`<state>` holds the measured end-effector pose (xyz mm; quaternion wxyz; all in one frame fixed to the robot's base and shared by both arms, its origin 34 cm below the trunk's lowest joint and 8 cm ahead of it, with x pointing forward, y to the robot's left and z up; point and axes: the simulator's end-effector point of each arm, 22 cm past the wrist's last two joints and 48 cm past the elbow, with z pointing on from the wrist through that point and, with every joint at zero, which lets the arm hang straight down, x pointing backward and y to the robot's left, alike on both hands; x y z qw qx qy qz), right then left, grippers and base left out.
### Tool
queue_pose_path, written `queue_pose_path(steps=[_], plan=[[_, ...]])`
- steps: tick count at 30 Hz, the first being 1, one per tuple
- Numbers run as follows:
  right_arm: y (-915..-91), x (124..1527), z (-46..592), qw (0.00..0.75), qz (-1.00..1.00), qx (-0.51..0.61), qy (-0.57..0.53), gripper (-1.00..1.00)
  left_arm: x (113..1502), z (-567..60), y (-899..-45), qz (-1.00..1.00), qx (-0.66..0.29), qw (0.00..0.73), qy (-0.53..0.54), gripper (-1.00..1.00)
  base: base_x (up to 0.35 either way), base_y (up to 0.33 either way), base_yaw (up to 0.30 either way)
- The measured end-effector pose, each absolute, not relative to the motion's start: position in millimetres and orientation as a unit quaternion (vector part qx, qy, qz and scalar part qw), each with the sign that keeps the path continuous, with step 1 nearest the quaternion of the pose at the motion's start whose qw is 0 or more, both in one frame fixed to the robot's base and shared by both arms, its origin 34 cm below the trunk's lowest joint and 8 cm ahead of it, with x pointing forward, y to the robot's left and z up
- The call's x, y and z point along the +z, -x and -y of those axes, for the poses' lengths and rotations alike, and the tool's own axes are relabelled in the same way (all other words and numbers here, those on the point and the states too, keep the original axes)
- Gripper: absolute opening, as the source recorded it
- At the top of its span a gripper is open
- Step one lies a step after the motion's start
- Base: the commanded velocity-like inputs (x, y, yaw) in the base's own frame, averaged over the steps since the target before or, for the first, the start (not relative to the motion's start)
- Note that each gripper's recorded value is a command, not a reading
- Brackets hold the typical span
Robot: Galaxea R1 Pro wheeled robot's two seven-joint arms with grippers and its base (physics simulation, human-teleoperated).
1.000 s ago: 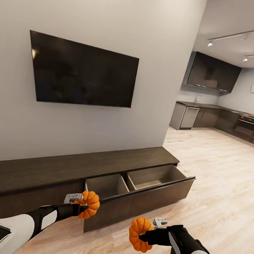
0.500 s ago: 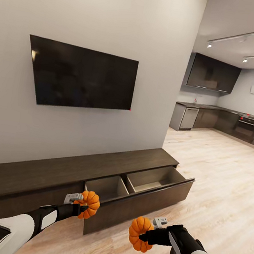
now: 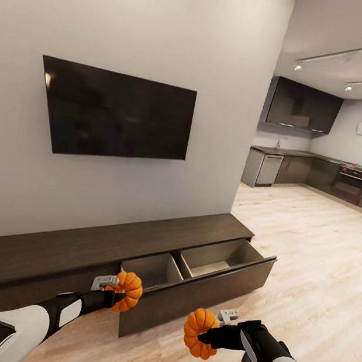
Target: Place each of the two pumpkins and all three candles from the living room inside a cabinet in the living room (use any cabinet), then make sure every cabinet is closed, and position the cauldron so it is next to a table in the living room.
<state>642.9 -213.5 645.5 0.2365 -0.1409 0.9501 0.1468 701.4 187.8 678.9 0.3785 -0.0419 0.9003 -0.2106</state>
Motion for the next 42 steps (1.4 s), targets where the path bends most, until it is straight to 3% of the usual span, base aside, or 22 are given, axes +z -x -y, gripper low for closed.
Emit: queue_pose_path(steps=[16, 22, 30, 42], plan=[[-646, 674, 216, 0.238, -0.951, 0.146, 0.136, -1.00, 760, -163, -737, -0.894, -0.246, 0.374, 0.028, -1.00, 0.000, 0.000, 0.000], [-654, 687, 225, 0.245, -0.952, 0.130, 0.127, -1.00, 772, -176, -745, -0.911, -0.190, 0.365, 0.041, -1.00, 0.000, 0.000, 0.000], [-709, 745, 245, 0.285, -0.951, 0.095, 0.071, -1.00, 787, -151, -743, -0.913, -0.198, 0.355, 0.036, -1.00, 0.000, 0.000, 0.000], [-717, 768, 252, 0.298, -0.949, 0.072, 0.068, -1.00, 797, -161, -743, -0.924, -0.144, 0.350, 0.058, -1.00, 0.000, 0.000, 0.000]])
